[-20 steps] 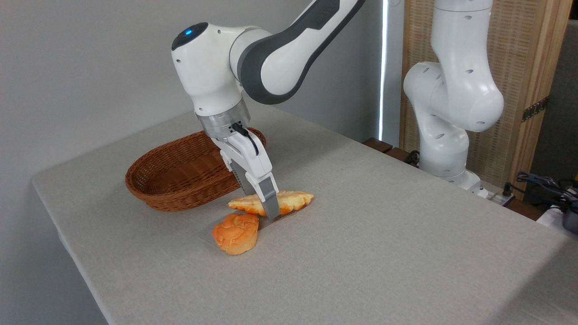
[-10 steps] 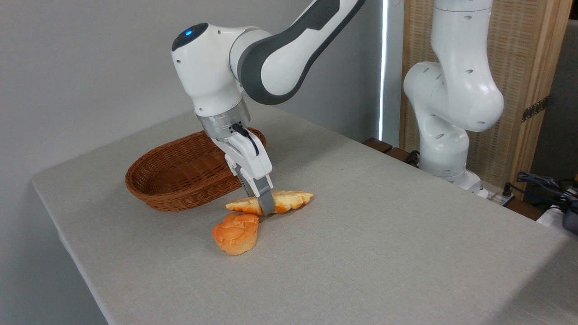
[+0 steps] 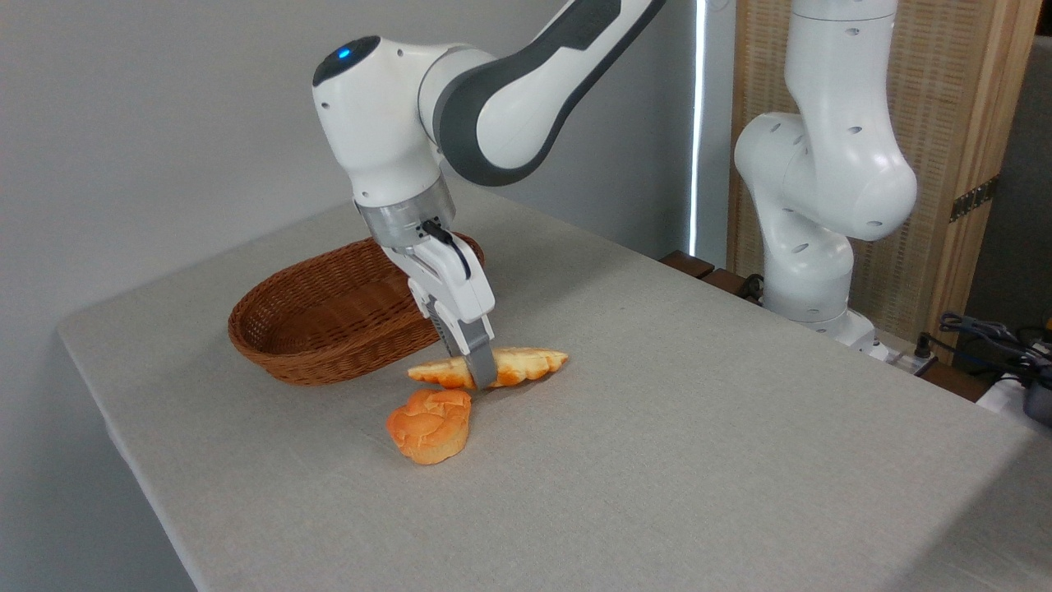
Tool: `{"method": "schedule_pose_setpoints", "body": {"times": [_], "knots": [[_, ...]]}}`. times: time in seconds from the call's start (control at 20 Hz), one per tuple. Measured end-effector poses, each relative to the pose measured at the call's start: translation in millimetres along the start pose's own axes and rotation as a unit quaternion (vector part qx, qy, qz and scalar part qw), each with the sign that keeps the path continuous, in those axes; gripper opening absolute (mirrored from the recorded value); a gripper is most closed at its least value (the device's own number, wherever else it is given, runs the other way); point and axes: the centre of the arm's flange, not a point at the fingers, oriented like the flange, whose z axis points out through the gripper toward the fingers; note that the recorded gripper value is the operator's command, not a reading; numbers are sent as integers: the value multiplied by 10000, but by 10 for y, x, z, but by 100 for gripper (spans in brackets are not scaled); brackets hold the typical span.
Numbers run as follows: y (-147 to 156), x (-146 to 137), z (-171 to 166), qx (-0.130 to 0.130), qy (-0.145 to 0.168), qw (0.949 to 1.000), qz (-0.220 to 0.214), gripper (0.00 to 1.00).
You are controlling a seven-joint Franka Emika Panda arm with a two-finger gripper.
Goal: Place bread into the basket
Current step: 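Lift the croissant and carry it over the woven basket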
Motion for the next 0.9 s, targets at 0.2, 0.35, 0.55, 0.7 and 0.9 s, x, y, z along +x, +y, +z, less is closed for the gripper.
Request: {"method": "schedule_pose_setpoints", "body": {"times": [0.2,0.35,0.55,0.7,0.9], "knots": [[-2,3,-244,21,273,9996,-70,26],[7,14,-448,26,510,9986,-117,28],[19,78,-735,-62,923,9955,-203,29],[80,169,-972,-237,1319,9906,-256,29],[349,370,-1111,-489,1615,9856,-127,65]]}}
